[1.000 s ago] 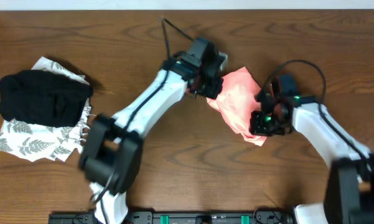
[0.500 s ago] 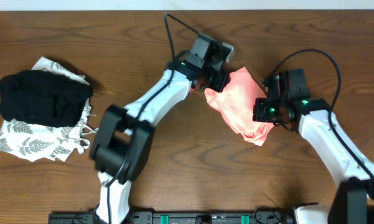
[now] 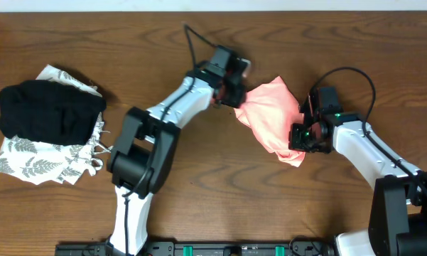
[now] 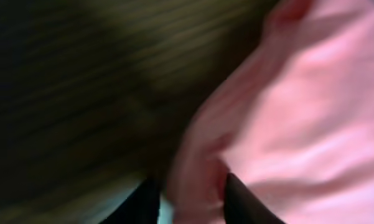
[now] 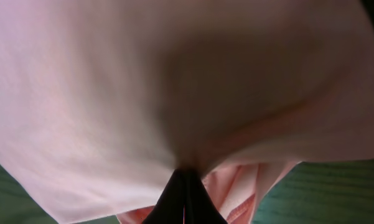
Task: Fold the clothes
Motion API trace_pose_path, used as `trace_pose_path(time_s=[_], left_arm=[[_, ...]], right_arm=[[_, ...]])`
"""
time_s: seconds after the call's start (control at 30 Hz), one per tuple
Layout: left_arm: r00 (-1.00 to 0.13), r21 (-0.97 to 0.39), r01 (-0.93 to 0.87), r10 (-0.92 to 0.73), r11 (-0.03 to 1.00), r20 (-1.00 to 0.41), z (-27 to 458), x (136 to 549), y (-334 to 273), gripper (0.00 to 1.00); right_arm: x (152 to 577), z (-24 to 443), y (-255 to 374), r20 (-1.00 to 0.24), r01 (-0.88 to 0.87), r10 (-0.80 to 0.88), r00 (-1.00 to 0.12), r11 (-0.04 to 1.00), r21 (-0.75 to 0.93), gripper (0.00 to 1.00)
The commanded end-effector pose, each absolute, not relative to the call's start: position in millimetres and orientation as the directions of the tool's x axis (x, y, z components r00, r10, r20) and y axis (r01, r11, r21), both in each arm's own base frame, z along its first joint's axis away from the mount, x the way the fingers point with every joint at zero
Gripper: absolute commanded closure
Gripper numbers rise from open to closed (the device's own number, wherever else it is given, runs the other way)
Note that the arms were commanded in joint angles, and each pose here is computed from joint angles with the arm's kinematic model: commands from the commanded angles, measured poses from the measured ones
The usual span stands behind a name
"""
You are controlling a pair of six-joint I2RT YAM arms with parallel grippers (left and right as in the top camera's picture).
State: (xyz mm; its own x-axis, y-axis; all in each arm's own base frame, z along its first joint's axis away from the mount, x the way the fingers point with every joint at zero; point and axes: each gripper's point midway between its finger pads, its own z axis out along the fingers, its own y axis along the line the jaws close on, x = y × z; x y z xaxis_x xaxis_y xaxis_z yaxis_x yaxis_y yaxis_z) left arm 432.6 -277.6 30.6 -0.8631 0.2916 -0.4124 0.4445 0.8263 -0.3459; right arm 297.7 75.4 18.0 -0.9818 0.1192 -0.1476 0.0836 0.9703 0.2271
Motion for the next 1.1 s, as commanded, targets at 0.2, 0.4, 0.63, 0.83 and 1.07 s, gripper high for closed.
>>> trace_pose_path(time_s=[0.2, 0.4, 0.63, 0.83, 1.07], left_arm=[[-0.867, -0.432, 0.356, 0.119, 0.829, -0.484, 157.3, 424.6, -243.6, 0.52], [-0.855, -0.42, 0.38, 0.139, 0.824, -0.5, 196.8, 397.0, -232.4, 0.5], [-0.831, -0.385, 0.458, 0.232, 0.801, -0.506, 203.0, 375.3, -239.8, 0.46], [-0.718, -0.288, 0.629, 0.398, 0.722, -0.571, 197.9, 370.4, -260.0, 0.5], [-0.576, -0.165, 0.766, 0.549, 0.622, -0.605, 146.9, 389.2, -303.2, 0.63]], right_arm=[[308.1, 81.6, 91.9, -0.328, -0.109, -0.001, -0.945, 0.944, 0.311, 0.99], [316.4, 129.4, 79.1, -0.444, -0.139, 0.045, -0.895, 0.917, 0.373, 0.48], [323.7, 122.2, 37.9, -0.399, -0.006, 0.191, -0.897, 0.897, 0.442, 0.32], [307.0, 101.8, 43.8, -0.25, 0.07, 0.227, -0.941, 0.856, 0.512, 0.77], [277.1, 76.0, 51.1, -0.013, 0.267, 0.311, -0.95, 0.838, 0.476, 0.99]])
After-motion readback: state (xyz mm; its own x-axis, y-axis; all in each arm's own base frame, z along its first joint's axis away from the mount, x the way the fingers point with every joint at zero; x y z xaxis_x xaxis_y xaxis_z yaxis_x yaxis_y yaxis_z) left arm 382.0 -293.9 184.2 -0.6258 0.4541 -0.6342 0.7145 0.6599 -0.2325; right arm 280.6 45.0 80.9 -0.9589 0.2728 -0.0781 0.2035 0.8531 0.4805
